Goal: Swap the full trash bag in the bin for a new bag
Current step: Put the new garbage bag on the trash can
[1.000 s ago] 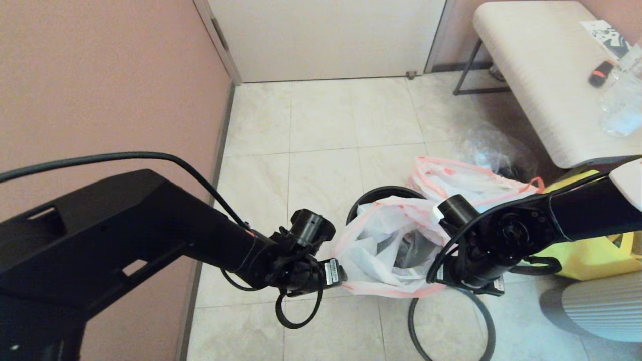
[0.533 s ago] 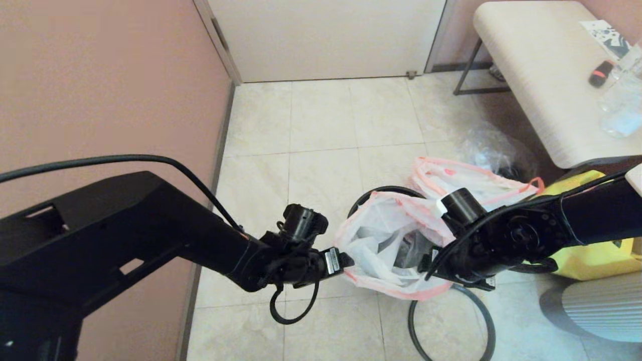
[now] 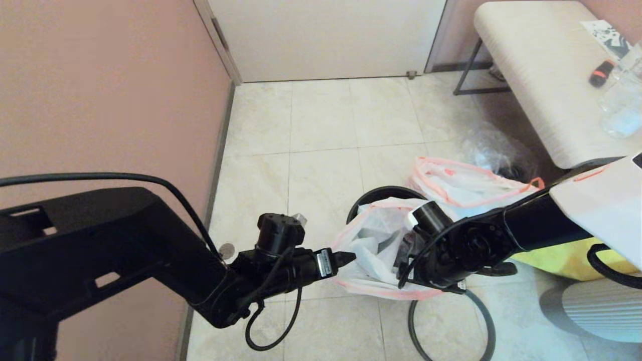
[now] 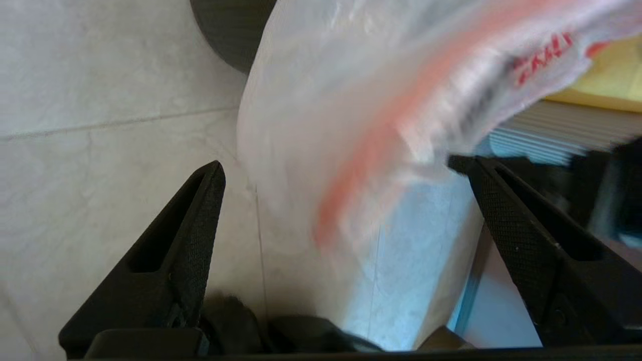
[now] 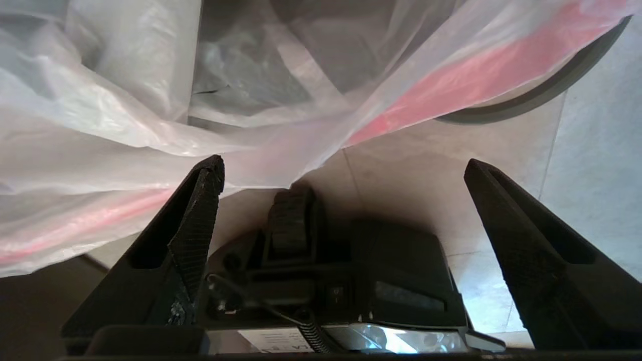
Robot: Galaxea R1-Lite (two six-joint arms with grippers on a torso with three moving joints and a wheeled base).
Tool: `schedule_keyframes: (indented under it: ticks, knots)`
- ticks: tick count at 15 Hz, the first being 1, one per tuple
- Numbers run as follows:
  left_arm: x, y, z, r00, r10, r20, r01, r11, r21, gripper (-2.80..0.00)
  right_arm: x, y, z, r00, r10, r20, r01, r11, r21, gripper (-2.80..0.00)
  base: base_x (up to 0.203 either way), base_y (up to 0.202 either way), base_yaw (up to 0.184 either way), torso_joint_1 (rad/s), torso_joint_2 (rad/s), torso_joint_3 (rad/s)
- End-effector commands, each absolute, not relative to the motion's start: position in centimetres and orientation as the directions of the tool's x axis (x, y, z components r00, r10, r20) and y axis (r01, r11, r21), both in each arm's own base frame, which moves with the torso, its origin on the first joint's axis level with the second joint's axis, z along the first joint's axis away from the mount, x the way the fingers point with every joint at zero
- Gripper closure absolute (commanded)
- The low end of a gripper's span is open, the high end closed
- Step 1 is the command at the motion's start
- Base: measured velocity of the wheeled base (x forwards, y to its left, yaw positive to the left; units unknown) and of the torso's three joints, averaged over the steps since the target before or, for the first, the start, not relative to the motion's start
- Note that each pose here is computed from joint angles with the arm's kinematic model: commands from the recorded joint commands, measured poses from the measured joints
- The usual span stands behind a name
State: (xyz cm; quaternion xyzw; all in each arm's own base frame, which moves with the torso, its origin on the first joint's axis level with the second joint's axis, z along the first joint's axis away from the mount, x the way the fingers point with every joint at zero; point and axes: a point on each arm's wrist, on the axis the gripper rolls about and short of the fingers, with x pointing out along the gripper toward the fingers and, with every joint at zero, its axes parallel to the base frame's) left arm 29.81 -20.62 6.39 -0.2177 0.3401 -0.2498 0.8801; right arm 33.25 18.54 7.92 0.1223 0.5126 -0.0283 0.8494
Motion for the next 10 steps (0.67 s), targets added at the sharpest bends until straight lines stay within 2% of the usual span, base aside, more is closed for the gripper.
schedule_keyframes:
  ticks: [1, 4, 6, 7, 8, 10]
  knots:
    - [28.2, -19.7, 8.5, 0.656, -0.597, -0.462, 0.304, 0.769, -0.562, -2.8, 33.0, 18.1, 8.4, 0.471, 0.073, -0.879, 0.185, 0.966, 0.179, -2.8, 0.0, 0.0, 0.0, 0.0, 0.0, 0.0]
    - [24.7, -18.3, 10.8, 0.633, -0.576, -0.517, 0.271, 0.791, -0.549, -2.8, 30.9, 17.1, 10.8, 0.461, 0.071, -0.885, 0.185, 0.967, 0.174, -2.8, 0.0, 0.0, 0.0, 0.0, 0.0, 0.0]
    - [22.3, -19.2, 11.7, 0.585, -0.57, -0.577, 0.262, 0.807, -0.53, -2.8, 29.8, 16.5, 11.8, 0.463, 0.072, -0.884, 0.187, 0.966, 0.177, -2.8, 0.0, 0.0, 0.0, 0.0, 0.0, 0.0]
    - [22.3, -19.9, 12.2, 0.598, -0.556, -0.578, 0.26, 0.816, -0.516, -2.8, 29.2, 16.0, 12.6, 0.474, 0.078, -0.877, 0.197, 0.961, 0.193, -2.8, 0.0, 0.0, 0.0, 0.0, 0.0, 0.0]
    - [22.5, -20.7, 12.7, 0.608, -0.551, -0.571, 0.264, 0.819, -0.509, 0.0, 28.5, 15.5, 13.5, 0.488, 0.086, -0.869, 0.208, 0.955, 0.212, -2.8, 0.0, 0.0, 0.0, 0.0, 0.0, 0.0]
    - [22.5, -22.2, 13.5, 0.609, -0.569, -0.552, 0.294, 0.809, -0.51, 0.0, 27.1, 14.4, 14.2, 0.489, 0.086, -0.868, 0.222, 0.95, 0.219, -2.8, 0.0, 0.0, 0.0, 0.0, 0.0, 0.0]
